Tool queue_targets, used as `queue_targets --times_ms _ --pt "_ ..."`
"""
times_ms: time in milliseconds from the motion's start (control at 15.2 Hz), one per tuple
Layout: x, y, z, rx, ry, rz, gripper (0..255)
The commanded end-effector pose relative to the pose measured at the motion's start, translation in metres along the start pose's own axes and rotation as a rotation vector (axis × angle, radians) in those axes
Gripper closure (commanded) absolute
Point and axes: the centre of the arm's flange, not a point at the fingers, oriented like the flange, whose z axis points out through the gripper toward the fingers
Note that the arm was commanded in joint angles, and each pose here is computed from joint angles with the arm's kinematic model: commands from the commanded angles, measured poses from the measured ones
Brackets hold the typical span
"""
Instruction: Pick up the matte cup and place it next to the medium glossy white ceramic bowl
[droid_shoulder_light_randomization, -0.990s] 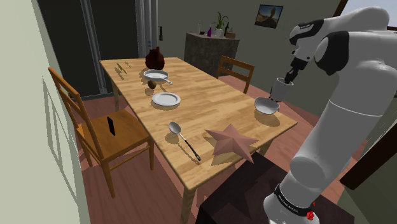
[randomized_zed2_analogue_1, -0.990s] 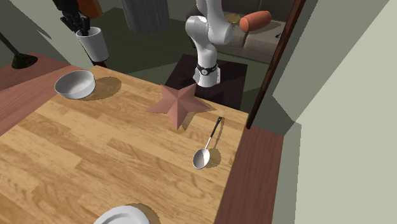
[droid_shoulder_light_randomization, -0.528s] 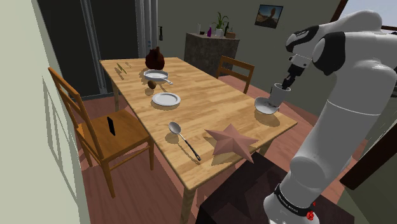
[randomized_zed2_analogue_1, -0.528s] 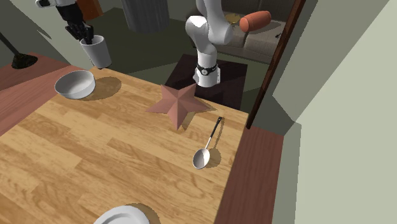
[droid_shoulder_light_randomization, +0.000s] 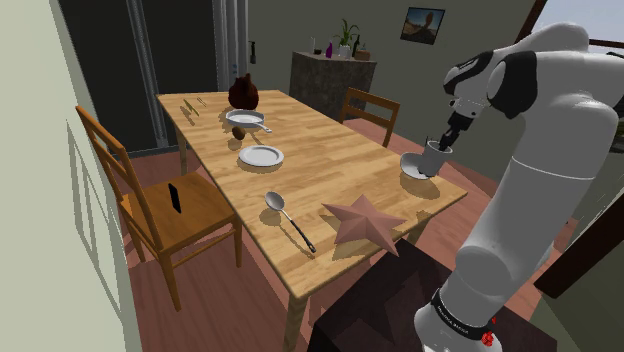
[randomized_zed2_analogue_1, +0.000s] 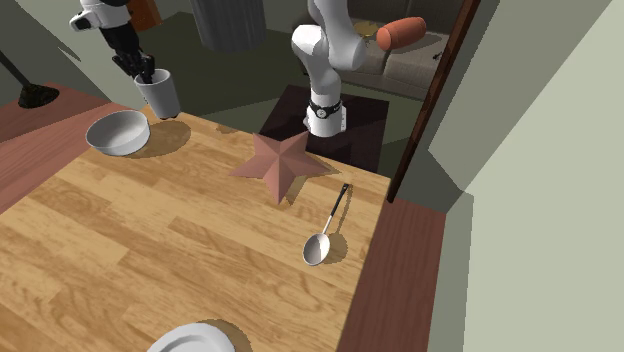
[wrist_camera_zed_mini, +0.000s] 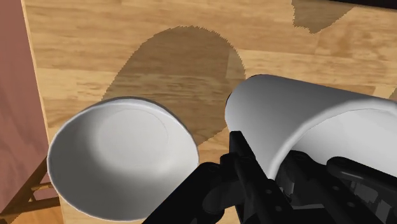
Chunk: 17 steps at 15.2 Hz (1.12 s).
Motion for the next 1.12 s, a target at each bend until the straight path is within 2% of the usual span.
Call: queue_targets --times_ms 0,924,1056 --pt "0.000 0.002 0.010 -0.001 0.000 0.000 255" --pt "-0.007 0.010 0.086 -0.001 0.000 0.000 255" --pt "-0.007 0.010 0.086 -0.001 0.000 0.000 255"
